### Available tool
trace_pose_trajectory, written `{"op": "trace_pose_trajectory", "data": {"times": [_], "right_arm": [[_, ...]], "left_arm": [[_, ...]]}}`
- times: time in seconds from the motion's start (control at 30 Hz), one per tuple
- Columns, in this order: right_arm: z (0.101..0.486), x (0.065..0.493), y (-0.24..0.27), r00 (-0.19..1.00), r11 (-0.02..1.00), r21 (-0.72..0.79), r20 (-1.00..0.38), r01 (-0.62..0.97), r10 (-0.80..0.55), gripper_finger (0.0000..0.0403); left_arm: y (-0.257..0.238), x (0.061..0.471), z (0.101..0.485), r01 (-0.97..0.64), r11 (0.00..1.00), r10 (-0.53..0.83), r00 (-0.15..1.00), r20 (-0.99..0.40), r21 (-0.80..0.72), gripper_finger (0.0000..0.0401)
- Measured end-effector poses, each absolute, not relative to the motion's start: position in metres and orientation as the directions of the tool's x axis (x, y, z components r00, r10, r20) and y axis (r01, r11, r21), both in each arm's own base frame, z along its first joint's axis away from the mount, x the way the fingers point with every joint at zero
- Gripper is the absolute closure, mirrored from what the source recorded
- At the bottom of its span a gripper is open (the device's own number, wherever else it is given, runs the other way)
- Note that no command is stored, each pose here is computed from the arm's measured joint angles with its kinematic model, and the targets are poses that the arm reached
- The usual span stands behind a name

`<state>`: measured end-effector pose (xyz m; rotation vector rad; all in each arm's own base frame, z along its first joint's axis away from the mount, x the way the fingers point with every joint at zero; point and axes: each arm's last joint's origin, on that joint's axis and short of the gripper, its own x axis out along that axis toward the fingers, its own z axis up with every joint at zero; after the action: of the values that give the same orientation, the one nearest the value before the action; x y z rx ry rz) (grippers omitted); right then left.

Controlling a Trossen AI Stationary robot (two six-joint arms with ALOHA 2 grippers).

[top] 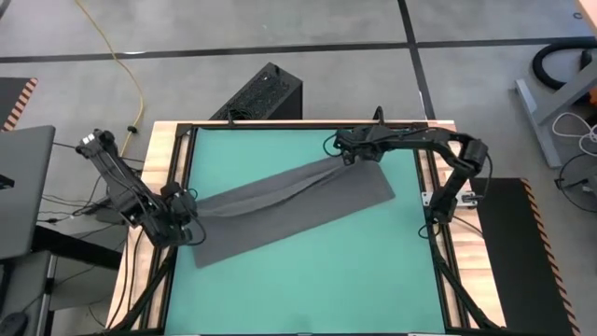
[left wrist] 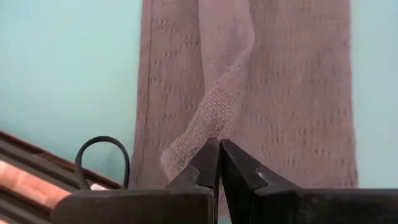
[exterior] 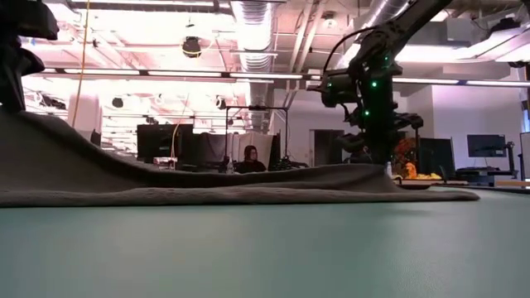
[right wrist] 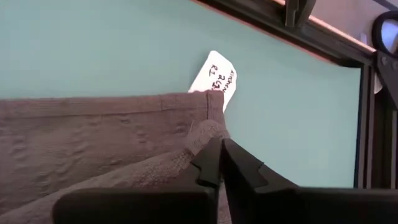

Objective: Roll towel
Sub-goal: Roll the black towel

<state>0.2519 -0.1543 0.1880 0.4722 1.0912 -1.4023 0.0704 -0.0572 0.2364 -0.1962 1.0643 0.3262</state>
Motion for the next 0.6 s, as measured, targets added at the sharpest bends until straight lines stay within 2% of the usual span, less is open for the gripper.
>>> {"op": "trace_pose_trajectory", "data": {"times": [0.2,0.33,0.5,0.6], "right_arm": [[0.2,0.251,-0.156,-0.145,0.199,-0.303,-0.814,0.932,-0.562,0.0319],[0.206,0.248,-0.165,-0.112,0.245,-0.266,-0.857,0.932,-0.503,0.0283],[0.216,0.249,-0.168,-0.112,0.271,-0.276,-0.862,0.922,-0.495,0.0236],[0.217,0.257,-0.153,-0.086,0.331,-0.269,-0.875,0.905,-0.476,0.0215]], "left_arm": [[-0.059,0.076,0.233,-0.397,0.917,0.215,0.409,-0.887,0.039,0.0401],[-0.058,0.079,0.232,-0.44,0.897,0.237,0.391,-0.889,0.046,0.0401],[-0.058,0.082,0.23,-0.459,0.886,0.257,0.373,-0.892,0.063,0.0401],[-0.058,0.084,0.229,-0.472,0.879,0.268,0.362,-0.893,0.072,0.0401]]}}
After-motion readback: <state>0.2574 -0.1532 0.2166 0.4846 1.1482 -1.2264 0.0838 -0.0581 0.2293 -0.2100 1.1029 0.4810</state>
